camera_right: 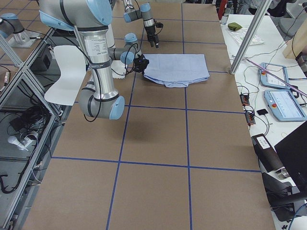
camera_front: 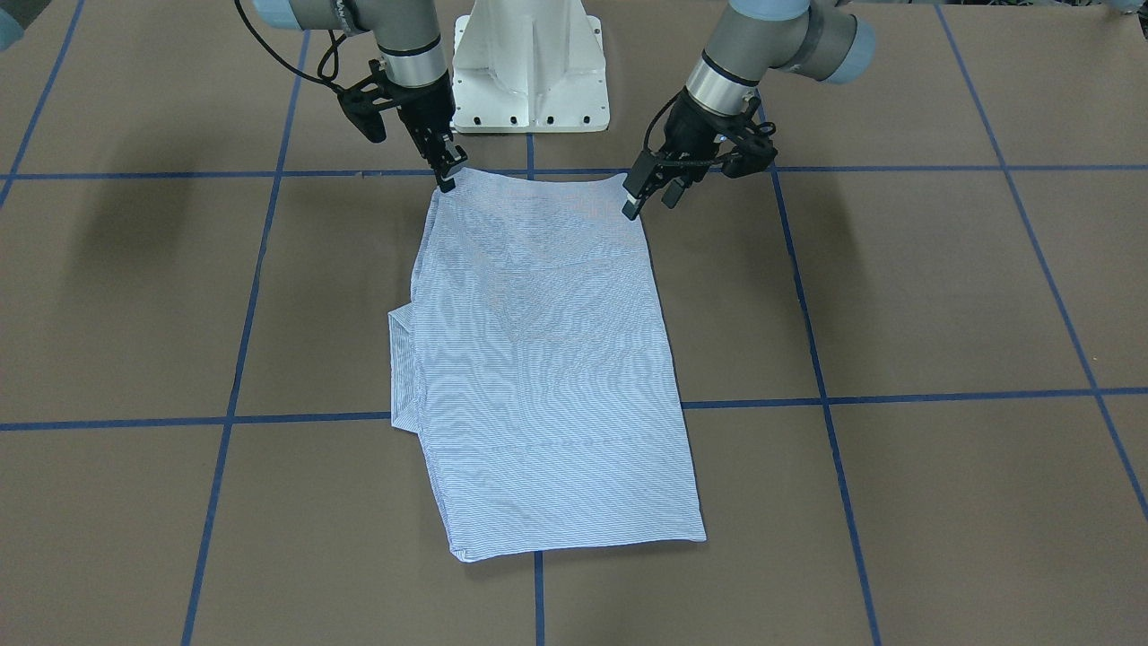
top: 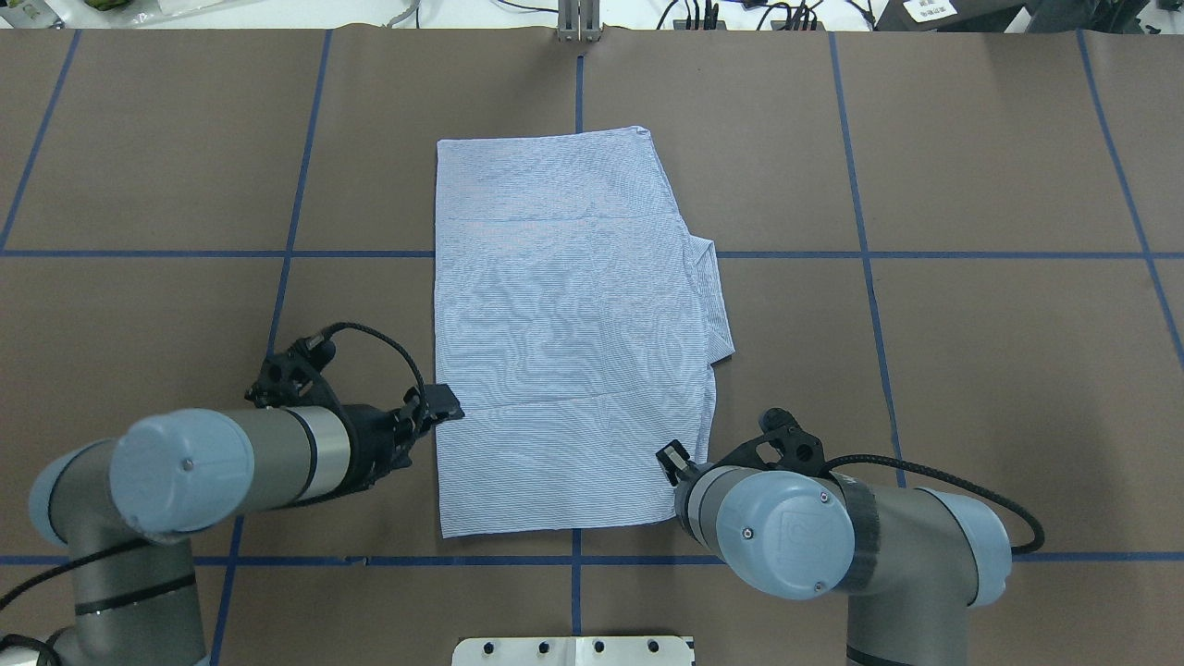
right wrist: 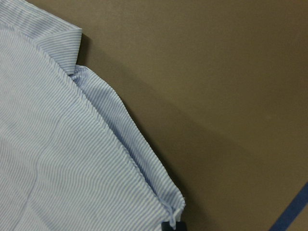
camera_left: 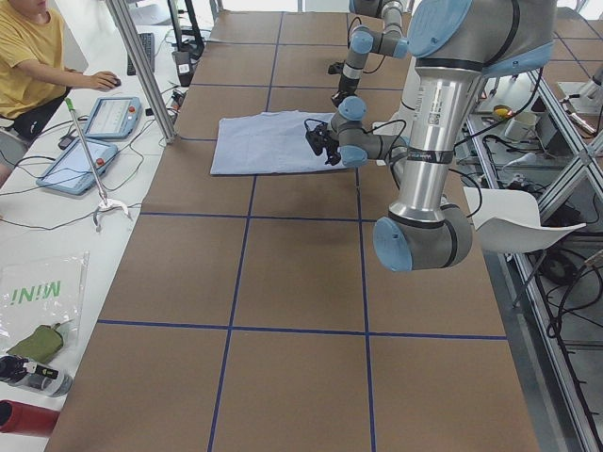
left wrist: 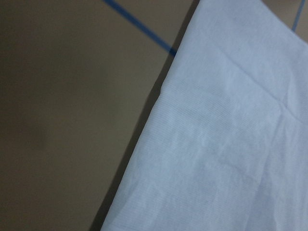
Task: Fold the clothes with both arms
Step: 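Grasp the other near corner of the shirt with the left gripper, then lift the near edge with both grippers and fold it over toward the far edge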
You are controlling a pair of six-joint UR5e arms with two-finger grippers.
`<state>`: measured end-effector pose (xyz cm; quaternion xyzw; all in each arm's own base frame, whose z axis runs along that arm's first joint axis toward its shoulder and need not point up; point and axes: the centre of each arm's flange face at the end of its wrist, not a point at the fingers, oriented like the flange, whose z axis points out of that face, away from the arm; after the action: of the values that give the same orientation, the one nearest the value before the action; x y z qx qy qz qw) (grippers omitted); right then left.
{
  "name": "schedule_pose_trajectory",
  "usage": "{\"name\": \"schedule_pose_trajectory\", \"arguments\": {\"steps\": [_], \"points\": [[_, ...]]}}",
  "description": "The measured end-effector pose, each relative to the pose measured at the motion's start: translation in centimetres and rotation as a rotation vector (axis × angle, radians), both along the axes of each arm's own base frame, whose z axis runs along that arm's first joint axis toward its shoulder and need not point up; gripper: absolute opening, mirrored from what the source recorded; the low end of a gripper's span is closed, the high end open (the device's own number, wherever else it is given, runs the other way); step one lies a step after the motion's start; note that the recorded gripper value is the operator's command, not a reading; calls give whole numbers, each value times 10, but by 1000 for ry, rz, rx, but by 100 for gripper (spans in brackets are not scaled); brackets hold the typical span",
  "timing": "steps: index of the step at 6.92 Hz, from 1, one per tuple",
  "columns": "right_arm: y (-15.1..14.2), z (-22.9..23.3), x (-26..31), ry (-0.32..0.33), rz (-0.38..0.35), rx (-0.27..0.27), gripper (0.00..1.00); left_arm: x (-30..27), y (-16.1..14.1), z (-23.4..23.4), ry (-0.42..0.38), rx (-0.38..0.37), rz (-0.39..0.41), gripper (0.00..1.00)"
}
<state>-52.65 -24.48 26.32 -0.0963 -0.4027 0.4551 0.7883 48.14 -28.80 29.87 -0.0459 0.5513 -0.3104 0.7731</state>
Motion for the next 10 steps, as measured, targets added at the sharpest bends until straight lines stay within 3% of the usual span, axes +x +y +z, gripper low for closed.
{"name": "schedule_pose_trajectory", "arguments": {"steps": [2, 4, 5, 6, 7, 10], "points": [[0, -2, 0, -3, -1, 1, 0, 25, 39, 9, -11, -42, 22, 64], [0, -4, -1, -6, -1, 2, 0, 38, 51, 19, -29, -57, 31, 56], [0, -5, 0, -8, -2, 3, 0, 42, 56, 19, -28, -65, 35, 35], [0, -6, 0, -10, -2, 3, 0, 44, 58, 19, -27, -69, 38, 4], [0, -7, 1, -12, -2, 3, 0, 45, 59, 19, -27, -71, 39, 0], [0, -7, 5, -16, 0, 4, 0, 40, 60, 17, -19, -73, 38, 0]]}}
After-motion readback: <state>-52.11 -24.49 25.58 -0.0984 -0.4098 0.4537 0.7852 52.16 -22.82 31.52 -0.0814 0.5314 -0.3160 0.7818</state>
